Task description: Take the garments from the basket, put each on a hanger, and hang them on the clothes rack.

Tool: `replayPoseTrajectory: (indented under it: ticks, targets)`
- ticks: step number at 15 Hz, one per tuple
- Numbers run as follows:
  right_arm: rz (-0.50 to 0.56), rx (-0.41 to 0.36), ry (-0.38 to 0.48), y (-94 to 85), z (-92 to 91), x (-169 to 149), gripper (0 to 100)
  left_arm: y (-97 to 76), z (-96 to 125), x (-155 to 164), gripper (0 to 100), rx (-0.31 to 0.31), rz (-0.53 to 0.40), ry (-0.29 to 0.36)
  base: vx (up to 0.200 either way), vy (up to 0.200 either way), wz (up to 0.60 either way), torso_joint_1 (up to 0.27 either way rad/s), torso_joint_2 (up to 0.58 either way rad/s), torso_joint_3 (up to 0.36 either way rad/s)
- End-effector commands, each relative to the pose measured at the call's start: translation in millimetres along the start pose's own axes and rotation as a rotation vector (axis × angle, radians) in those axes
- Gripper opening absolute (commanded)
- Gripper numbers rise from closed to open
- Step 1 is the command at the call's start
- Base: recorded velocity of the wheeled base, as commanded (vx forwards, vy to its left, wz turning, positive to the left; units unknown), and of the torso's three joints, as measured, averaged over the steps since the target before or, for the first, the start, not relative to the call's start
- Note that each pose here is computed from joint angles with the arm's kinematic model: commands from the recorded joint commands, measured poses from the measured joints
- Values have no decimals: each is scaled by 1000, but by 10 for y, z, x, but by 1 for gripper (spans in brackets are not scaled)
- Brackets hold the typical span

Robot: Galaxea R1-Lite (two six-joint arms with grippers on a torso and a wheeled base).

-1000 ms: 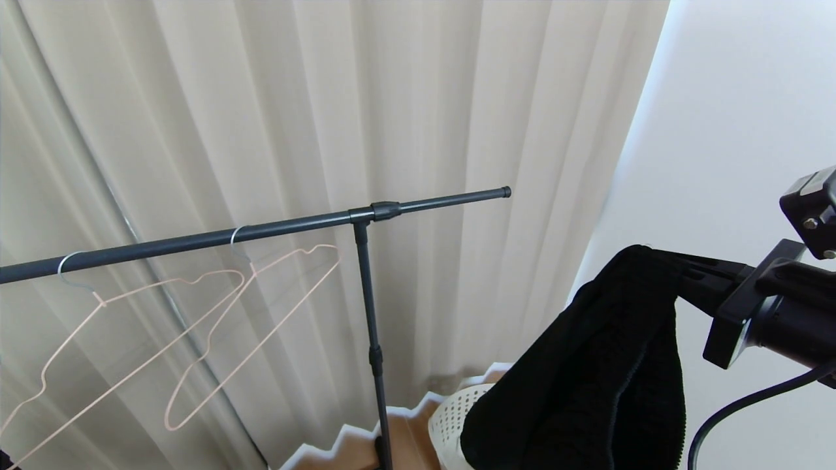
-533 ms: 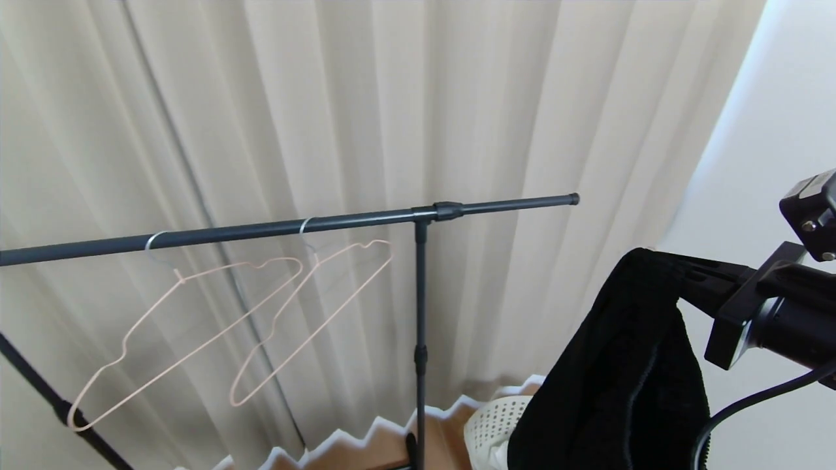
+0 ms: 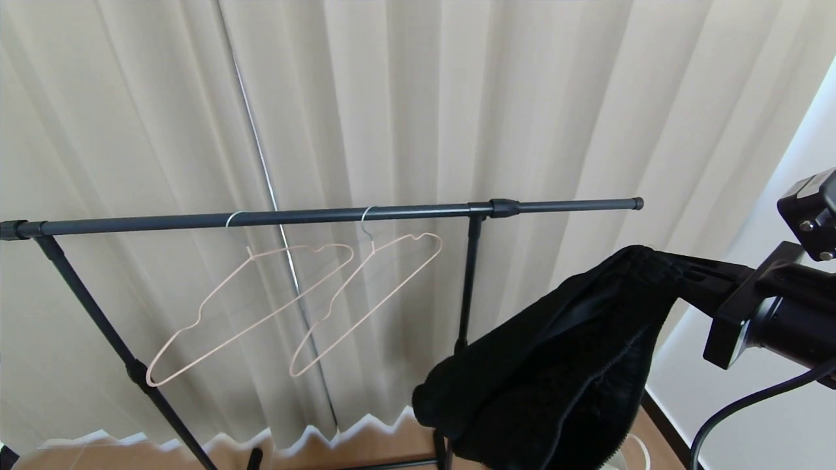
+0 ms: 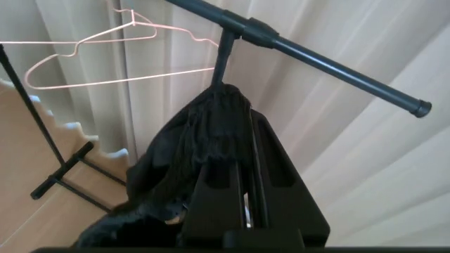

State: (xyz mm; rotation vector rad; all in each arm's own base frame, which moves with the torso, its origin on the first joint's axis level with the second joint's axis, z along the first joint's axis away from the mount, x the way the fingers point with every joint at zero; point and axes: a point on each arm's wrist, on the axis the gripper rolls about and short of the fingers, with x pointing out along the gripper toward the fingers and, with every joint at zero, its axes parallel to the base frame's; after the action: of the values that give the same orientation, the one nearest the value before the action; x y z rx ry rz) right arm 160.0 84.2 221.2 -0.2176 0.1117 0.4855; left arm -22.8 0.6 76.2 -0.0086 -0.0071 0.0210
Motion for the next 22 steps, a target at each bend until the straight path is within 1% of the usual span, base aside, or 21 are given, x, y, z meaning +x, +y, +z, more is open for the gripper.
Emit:
replayPoseTrajectory:
  ticks: [1, 2, 4, 8, 13, 16, 20, 21, 22]
  targets:
    - [1, -1, 1, 1, -2, 2, 0, 0, 1, 0, 100, -1, 0, -1, -200, 0, 0, -2, 7, 7]
    - [-1, -1, 1, 1, -3, 6, 0, 0, 1, 0, 100, -2, 0, -1, -200, 0, 0, -22, -2, 12]
    - [0, -2, 3, 2, -5, 6, 0, 0, 1, 0, 100, -2, 0, -1, -200, 200, 0, -10, -12, 2]
    - [0, -2, 3, 2, -5, 6, 0, 0, 1, 0, 100, -2, 0, -1, 0, 200, 0, -1, 10, 5]
    - [-1, -2, 1, 1, -3, 6, 0, 0, 1, 0, 100, -1, 0, -1, 0, 0, 0, 0, 0, 0]
    - [-2, -2, 1, 1, -3, 6, 0, 0, 1, 0, 100, 1, 2, -1, 0, 0, 600, 2, -5, 4]
    - [-2, -2, 3, 1, -5, 10, 0, 0, 1, 0, 100, 1, 2, -1, 0, 0, 0, 0, 0, 0]
    - [-2, -4, 4, 2, -7, 10, 0, 0, 0, 2, 100, 19, -4, 4, 0, 0, 0, 0, 0, 0]
    - [-3, -18, 8, 4, -9, 21, 0, -1, -8, 3, 100, 41, -8, 22, 0, 0, 0, 0, 0, 0]
